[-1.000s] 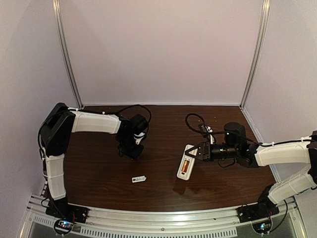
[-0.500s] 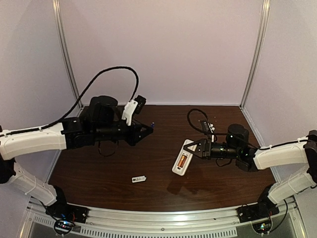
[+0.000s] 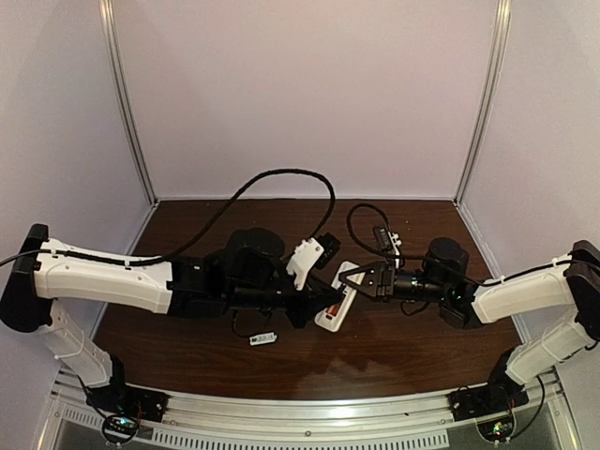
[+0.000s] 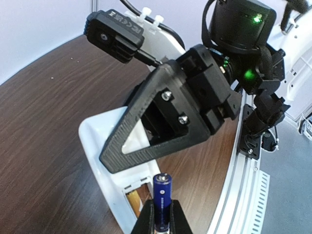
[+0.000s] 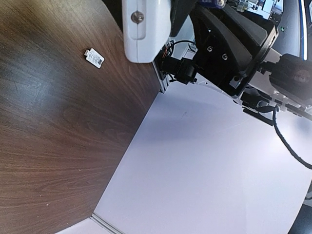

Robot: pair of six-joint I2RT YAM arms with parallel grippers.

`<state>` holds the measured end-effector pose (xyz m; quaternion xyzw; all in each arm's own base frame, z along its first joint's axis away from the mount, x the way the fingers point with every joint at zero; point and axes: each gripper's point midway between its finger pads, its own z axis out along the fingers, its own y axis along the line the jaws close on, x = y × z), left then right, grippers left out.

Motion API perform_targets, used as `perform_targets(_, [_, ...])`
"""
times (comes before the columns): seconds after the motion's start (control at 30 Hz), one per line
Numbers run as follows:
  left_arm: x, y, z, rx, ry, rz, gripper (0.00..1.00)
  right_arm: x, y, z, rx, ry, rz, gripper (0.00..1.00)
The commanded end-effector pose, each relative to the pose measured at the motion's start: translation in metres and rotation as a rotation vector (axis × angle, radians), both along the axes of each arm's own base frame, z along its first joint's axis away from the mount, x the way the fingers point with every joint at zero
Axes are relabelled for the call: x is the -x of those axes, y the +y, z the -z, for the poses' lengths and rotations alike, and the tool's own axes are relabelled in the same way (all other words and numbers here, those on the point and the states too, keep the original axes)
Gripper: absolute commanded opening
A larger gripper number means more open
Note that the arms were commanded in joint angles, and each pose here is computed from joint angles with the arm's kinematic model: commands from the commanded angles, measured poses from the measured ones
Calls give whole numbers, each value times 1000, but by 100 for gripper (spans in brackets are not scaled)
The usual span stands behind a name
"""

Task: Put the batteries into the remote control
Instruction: Place the battery in the battery compartment.

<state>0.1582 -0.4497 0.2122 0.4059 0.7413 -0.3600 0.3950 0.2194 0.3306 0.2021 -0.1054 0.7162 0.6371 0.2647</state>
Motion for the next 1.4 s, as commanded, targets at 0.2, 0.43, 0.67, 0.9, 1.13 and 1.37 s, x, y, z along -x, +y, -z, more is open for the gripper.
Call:
perform_targets(0.2, [-23,-19,-6,3,-30,-83,0,-3,-5,-26,-73,-9,49,0])
perform_targets(0.43, [-24,-14,7,-47,-16,-103,0,-4,-11,-25,-66,6,83,0])
perform_targets(0.67, [-24,-5,24,-96,14,-130,0,-5,-11,-27,-72,6,87,0])
perform_targets(0.9, [-30,-2,28,-116,9,-165,10,-3,-10,-28,-81,11,71,0])
perform_targets(1.13, [-30,-5,31,-134,9,-160,18,-1,-8,-28,-101,26,49,0])
perform_targets(1.37, [-29,-7,33,-141,15,-149,23,0,-8,-27,-110,34,45,0])
